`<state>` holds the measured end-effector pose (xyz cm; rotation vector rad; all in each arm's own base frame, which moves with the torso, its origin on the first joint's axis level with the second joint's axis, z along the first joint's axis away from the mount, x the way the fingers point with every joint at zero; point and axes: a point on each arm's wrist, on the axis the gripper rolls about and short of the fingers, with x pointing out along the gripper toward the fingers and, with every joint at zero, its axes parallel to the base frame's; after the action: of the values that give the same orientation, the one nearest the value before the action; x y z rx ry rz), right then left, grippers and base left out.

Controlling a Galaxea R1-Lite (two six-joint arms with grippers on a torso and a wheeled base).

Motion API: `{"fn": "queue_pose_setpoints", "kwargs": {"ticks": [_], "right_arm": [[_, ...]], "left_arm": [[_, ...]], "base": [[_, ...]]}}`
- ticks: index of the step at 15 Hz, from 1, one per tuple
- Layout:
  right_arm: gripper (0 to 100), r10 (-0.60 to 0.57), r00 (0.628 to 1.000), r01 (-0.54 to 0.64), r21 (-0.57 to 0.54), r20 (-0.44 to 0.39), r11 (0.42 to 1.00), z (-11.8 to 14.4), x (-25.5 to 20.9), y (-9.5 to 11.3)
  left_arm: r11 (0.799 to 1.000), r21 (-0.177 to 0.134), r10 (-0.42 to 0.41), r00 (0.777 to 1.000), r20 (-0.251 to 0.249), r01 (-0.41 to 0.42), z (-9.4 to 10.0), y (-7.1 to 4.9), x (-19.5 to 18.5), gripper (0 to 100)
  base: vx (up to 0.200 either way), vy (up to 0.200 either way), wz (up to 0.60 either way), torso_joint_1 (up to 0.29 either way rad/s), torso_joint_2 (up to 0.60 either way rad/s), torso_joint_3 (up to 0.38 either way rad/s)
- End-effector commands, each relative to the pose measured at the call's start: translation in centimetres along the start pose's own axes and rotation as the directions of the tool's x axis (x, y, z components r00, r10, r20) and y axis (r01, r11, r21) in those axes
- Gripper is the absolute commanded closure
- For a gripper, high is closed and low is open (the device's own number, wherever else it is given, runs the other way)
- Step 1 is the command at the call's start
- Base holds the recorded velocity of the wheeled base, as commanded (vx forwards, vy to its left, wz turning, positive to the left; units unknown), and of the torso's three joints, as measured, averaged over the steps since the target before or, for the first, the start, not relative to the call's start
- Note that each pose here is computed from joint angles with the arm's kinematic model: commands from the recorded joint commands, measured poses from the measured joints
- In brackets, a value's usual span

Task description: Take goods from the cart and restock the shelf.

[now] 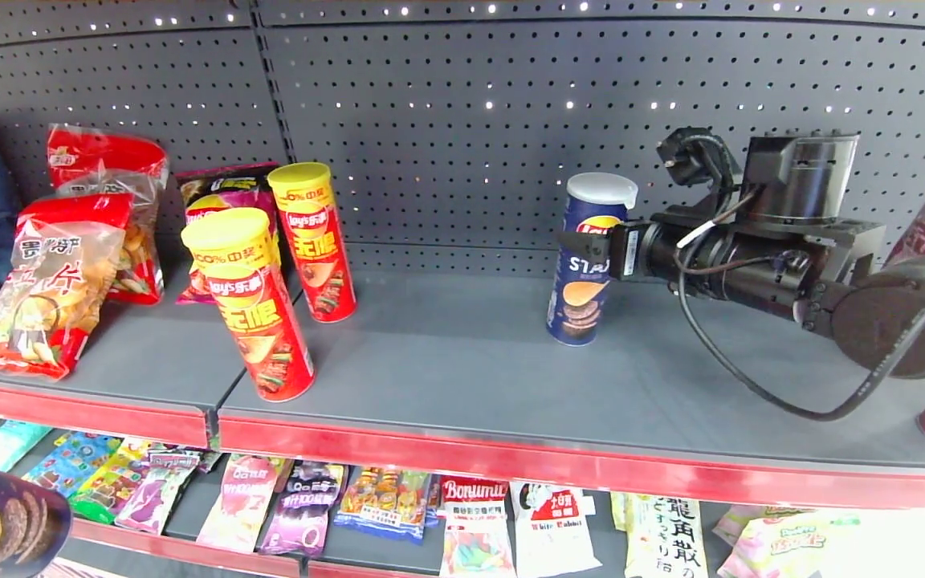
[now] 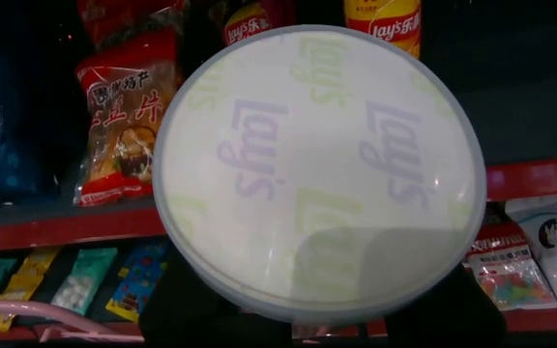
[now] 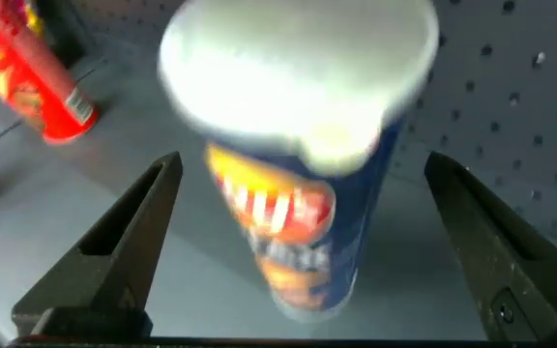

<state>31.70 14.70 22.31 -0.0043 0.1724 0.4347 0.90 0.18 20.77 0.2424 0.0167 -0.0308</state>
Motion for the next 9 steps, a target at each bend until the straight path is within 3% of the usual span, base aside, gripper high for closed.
{"fn": "queue_pose_setpoints", "kwargs": {"ticks": [1, 7, 8, 9], "right_arm": [[0, -0.004, 1.0, 0.004, -0.002, 0.002, 1.0, 0.0, 1.1, 0.0], [0, -0.027, 0.999, 0.027, -0.002, 0.023, 1.0, 0.4, 2.9, 0.1], [100, -0.031, 0.999, 0.031, -0.002, 0.019, 1.0, 0.2, 3.3, 0.0], [100, -0.03, 0.999, 0.03, 0.0, 0.02, 1.0, 0.2, 3.4, 0.1]], "left_arm": [[1.0, 0.0, 0.001, 1.0, 0.0, -0.001, 0.0, 0.0, 0.0, 100], [1.0, 0.001, -0.001, 1.0, -0.002, 0.001, -0.1, 0.0, 0.0, 100], [1.0, 0.001, -0.002, 1.0, -0.004, 0.002, -0.2, 0.0, 0.0, 100], [1.0, 0.001, -0.002, 1.0, -0.004, 0.002, -0.2, 0.0, 0.0, 100]], "base": [[0.0, 0.0, 0.0, 0.0, 0.0, 0.0], [0.0, 0.0, 0.0, 0.0, 0.0, 0.0], [0.0, 0.0, 0.0, 0.0, 0.0, 0.0], [0.0, 0.0, 0.0, 0.0, 0.0, 0.0]]}}
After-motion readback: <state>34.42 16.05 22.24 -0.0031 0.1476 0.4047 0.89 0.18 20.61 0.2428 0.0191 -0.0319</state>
